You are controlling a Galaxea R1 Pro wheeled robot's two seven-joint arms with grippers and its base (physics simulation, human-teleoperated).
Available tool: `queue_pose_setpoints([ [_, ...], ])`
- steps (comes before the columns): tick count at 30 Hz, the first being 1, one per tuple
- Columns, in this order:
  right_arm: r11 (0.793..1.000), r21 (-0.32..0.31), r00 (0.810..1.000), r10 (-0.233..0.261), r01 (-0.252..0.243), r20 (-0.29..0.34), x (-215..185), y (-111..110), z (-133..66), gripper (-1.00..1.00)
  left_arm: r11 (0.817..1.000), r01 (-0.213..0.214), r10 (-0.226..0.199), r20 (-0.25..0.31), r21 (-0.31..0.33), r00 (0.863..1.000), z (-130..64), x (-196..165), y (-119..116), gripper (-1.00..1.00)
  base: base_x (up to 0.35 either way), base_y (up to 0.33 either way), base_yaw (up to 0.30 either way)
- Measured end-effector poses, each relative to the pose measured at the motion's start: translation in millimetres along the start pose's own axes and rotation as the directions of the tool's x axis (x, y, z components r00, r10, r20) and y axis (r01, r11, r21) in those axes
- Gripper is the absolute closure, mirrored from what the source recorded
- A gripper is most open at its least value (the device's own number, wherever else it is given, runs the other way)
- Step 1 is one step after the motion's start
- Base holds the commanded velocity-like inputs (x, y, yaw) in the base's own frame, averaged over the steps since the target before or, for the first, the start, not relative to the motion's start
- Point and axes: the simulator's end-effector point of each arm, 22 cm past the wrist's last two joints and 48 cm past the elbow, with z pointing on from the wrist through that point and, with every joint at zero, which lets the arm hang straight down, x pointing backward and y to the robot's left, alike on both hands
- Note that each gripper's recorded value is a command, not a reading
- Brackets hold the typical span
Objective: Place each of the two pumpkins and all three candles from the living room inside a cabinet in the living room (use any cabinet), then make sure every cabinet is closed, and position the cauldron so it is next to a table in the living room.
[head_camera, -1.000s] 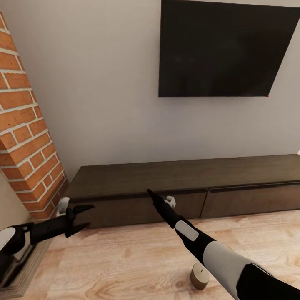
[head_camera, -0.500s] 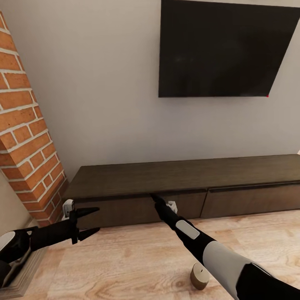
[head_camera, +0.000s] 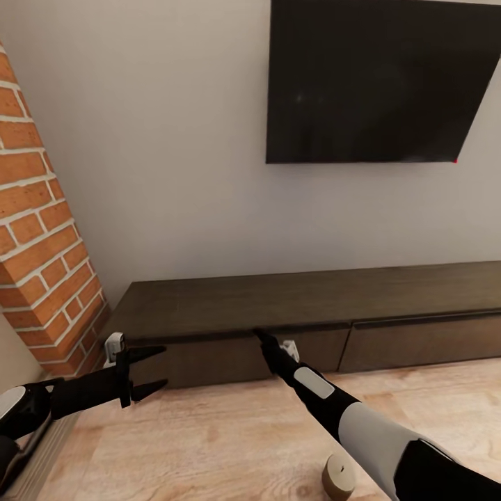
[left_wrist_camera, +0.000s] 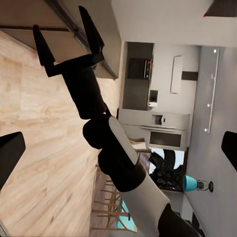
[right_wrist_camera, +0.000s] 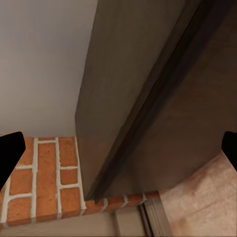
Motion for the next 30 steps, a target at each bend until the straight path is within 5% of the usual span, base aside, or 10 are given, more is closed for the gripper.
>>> queue_pose_setpoints([
  [7,0.992,-0.121,1.0,0.029,-0.028,0.009,-7,18,-4.2,-1.0,1.0,0.001,-0.001,-0.002,0.002,1.0,0.6,1,0,-1.0,0.073,0.01,0.0],
  [11,0.994,-0.057,0.993,0.099,-0.096,0.057,-28,-25,-14.4,-1.0,1.0,0.001,-0.001,-0.001,0.001,1.0,0.3,0,0,-1.0,0.209,0.026,0.0],
  [14,0.992,-0.035,0.991,0.121,-0.12,0.052,-29,-38,-17.7,-1.0,1.0,0.001,-0.001,-0.001,0.001,1.0,0.3,0,0,-1.0,0.1,0.012,0.0],
  [30,0.977,-0.038,0.976,0.212,-0.21,0.046,-29,-41,-19.2,-1.0,1.0,0.012,-0.012,-0.004,0.019,1.0,0.4,1,-4,-1.0,0.123,0.011,0.0],
])
